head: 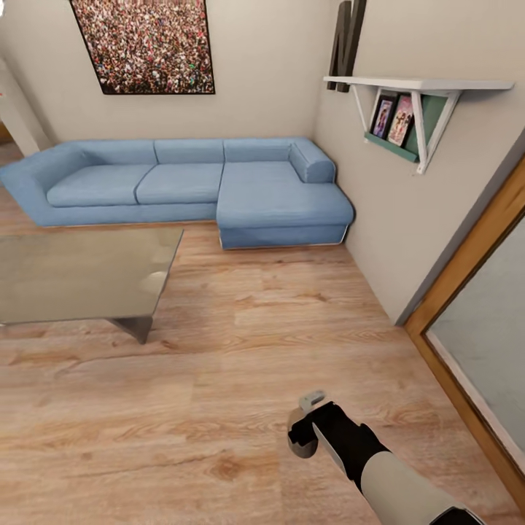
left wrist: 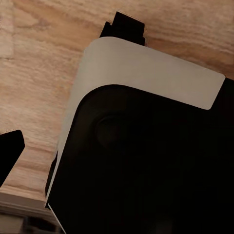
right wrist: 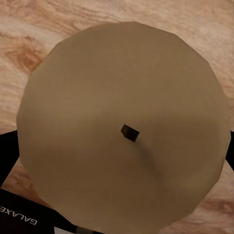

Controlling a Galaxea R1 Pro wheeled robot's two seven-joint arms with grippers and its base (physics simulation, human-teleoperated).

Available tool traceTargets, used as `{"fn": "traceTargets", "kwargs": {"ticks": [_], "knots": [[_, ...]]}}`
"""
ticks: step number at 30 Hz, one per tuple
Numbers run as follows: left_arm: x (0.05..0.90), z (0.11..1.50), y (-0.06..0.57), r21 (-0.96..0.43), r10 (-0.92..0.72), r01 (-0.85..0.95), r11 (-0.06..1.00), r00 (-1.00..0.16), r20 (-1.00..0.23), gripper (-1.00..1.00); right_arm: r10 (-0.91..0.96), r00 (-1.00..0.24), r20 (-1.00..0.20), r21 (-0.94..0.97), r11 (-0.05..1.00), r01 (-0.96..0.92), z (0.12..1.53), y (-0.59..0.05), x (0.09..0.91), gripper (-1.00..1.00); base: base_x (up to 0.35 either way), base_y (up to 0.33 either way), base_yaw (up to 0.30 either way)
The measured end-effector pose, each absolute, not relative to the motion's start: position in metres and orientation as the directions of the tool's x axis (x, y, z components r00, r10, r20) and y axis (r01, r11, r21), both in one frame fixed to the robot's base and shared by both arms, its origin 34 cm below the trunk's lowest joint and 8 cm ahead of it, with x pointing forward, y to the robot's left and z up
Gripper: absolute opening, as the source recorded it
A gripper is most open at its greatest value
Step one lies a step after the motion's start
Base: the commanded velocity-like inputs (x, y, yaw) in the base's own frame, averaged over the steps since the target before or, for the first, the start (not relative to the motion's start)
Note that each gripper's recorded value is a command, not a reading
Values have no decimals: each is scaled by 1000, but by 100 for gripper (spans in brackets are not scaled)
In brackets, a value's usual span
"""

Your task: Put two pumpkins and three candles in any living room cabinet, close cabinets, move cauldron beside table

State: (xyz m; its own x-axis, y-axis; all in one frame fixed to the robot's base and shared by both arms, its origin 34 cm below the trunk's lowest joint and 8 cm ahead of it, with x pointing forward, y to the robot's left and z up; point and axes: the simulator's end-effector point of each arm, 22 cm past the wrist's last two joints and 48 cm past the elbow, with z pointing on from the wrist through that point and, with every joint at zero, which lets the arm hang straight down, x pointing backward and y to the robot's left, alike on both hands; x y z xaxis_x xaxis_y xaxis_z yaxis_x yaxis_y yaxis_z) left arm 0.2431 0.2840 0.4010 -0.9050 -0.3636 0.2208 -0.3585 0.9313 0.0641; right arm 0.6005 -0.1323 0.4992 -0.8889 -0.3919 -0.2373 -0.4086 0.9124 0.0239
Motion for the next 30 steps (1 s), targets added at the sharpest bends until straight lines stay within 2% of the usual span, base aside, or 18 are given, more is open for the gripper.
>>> {"fn": "traceTargets", "kwargs": {"ticks": [30], "knots": [[243,401,283,63,-363,-359,931,-905,221,100,-392,-889,-238,23,912,-409,499,-132,600,-100,0,0,289]]}}
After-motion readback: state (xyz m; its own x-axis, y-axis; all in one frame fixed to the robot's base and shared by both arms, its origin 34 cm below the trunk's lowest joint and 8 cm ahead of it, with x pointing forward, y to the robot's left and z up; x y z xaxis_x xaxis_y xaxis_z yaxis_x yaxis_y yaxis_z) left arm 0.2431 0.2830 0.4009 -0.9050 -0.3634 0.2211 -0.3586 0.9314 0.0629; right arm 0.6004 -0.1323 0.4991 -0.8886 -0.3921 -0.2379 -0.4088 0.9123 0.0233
